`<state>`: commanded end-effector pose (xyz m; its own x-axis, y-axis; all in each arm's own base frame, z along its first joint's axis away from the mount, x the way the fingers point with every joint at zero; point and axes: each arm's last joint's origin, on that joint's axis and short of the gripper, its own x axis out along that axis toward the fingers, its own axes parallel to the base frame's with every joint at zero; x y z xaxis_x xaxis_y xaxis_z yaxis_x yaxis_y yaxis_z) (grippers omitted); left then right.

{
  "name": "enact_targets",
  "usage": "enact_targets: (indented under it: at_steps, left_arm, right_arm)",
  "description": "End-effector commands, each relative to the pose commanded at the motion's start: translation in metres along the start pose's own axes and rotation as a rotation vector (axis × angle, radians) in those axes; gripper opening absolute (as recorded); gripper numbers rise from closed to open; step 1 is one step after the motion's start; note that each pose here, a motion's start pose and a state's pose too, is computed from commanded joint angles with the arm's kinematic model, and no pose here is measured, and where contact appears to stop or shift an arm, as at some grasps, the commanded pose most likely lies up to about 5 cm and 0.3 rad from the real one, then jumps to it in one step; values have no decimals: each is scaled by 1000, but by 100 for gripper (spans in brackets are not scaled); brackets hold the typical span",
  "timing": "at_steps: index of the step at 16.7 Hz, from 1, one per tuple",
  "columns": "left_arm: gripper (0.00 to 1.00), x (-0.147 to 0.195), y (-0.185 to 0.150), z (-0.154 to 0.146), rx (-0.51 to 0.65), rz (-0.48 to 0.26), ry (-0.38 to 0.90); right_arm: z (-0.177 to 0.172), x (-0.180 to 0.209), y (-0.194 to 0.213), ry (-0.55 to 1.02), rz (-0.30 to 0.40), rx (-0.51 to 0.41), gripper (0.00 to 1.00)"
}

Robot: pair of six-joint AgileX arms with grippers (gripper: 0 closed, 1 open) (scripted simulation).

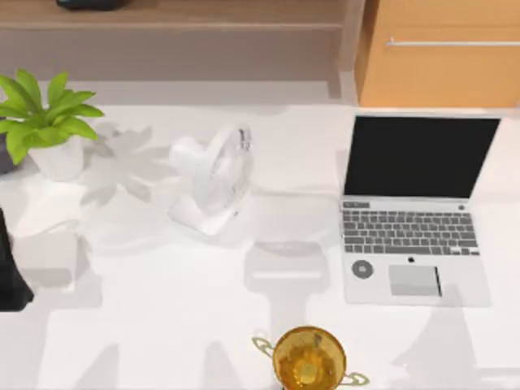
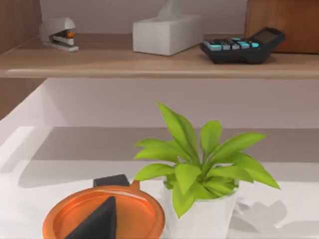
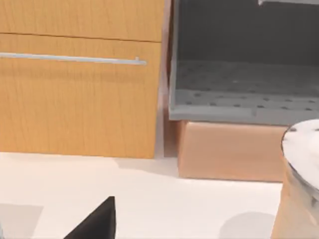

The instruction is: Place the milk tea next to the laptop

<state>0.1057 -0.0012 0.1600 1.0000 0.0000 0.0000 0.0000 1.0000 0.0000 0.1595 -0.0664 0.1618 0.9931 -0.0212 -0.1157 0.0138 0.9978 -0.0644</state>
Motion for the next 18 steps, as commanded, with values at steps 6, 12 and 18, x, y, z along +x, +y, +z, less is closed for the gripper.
enact_targets:
  at_steps: [6, 12, 18]
  left_arm:
    - [100, 0, 0, 0, 0, 0, 0]
    - [100, 0, 0, 0, 0, 0, 0]
    - [100, 0, 0, 0, 0, 0, 0]
  right_arm:
    - [-43, 17, -53, 82, 7, 44, 100]
    - [-61, 16, -73, 82, 6, 52, 100]
    - [-61, 20, -73, 84, 7, 54, 100]
